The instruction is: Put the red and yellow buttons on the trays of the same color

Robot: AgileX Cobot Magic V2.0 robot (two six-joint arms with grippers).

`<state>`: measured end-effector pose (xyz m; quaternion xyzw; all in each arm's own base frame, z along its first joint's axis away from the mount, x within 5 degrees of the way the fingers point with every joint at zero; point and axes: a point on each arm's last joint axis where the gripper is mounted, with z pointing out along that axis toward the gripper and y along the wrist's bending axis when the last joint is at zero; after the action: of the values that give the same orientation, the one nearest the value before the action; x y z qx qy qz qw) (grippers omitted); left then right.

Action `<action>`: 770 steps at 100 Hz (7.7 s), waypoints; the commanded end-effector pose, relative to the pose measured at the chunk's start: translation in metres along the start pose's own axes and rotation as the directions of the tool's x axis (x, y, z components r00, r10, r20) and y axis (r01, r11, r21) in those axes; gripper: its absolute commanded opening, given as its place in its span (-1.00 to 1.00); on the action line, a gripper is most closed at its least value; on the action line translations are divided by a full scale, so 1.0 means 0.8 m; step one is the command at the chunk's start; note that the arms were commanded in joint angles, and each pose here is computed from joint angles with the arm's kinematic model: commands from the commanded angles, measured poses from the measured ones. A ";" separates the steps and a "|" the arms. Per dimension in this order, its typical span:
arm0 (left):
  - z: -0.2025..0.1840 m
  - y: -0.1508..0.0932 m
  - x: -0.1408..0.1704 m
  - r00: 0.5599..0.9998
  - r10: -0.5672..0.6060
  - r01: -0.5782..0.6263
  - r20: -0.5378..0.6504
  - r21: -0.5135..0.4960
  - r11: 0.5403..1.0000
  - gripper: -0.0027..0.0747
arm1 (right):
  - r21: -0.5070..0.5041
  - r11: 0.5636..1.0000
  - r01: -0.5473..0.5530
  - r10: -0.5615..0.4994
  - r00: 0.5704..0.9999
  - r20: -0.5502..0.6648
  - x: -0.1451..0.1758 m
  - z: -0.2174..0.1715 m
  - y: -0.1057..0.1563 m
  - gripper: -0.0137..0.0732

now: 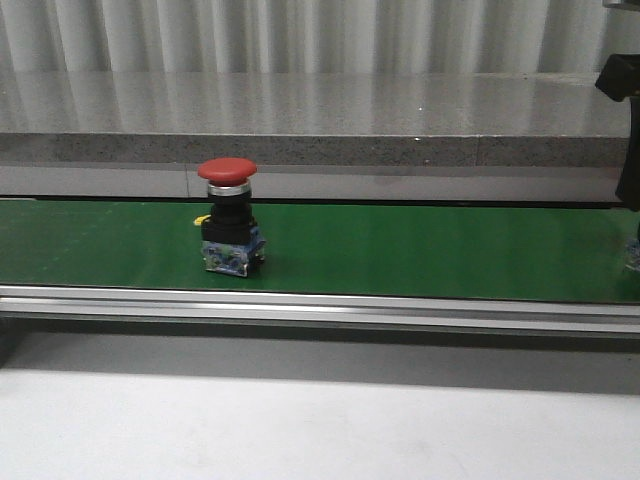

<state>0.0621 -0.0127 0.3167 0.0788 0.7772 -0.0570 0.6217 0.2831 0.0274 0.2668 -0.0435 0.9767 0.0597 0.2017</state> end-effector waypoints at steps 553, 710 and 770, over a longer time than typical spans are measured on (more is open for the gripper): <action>-0.003 -0.001 -0.017 0.996 -0.008 0.007 0.086 0.011 1.000 -0.98 | 0.169 0.790 -0.590 0.485 0.769 0.416 -0.040 -0.036 -0.281 -0.26; -0.003 -0.001 -0.017 0.996 -0.008 0.007 0.086 0.011 1.000 -0.98 | 0.066 0.868 -0.493 0.382 0.747 0.544 -0.027 -0.060 -0.186 -0.85; -0.003 -0.001 -0.017 0.996 -0.008 0.007 0.086 0.011 1.000 -0.98 | 0.099 0.995 0.015 -0.066 0.847 0.528 0.026 -0.105 -0.016 -0.84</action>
<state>0.0621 -0.0127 0.3167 0.0788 0.7772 -0.0570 0.6217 0.2459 -0.0039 0.3155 -0.0115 0.9078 0.0334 0.4180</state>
